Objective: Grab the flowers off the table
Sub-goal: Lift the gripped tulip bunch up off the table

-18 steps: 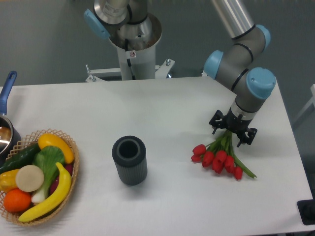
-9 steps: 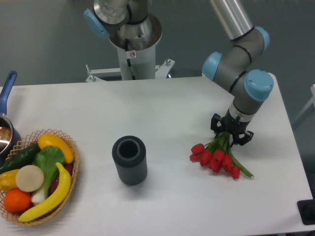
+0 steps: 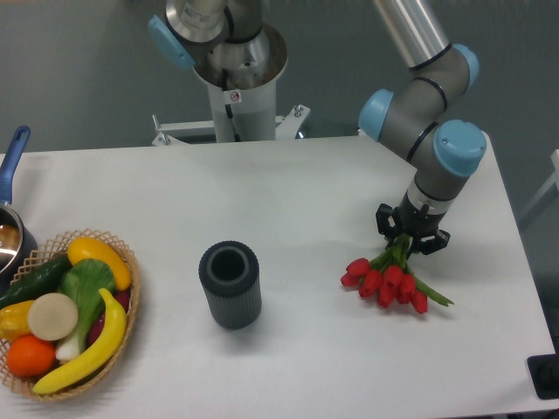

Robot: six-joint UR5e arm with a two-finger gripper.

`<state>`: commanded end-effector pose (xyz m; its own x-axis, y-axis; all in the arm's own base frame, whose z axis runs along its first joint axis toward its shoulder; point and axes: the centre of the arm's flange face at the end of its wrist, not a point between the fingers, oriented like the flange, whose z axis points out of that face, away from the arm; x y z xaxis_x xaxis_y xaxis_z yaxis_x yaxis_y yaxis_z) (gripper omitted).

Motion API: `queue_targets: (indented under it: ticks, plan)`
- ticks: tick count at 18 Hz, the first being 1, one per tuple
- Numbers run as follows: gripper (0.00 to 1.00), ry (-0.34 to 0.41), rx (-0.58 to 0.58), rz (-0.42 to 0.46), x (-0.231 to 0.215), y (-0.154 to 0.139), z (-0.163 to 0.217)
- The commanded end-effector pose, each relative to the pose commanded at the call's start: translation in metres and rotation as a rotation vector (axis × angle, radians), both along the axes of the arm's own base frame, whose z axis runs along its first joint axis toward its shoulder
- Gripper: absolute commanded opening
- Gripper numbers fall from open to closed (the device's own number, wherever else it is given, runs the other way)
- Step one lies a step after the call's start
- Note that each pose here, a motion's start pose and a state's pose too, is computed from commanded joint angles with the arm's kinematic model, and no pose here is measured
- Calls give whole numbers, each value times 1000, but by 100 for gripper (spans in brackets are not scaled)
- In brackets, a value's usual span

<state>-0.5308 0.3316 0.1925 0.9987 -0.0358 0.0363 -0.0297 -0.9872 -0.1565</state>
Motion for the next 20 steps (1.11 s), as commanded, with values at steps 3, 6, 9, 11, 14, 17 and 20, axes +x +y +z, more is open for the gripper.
queue_targets:
  ticks: [3,6,9,11,14,17,20]
  plan:
    - [36,0,0,3,0,0,0]
    - [37,11,2,-3,-1,-1,6]
    - [37,55,16,-6,-3,0,32]
    - [37,92,30,-3,-6,3,52]
    - [37,144,51,-3,-1,4,87]
    - [37,188,111,20,11,5,129]
    - [37,185,278,61,23,13,172]
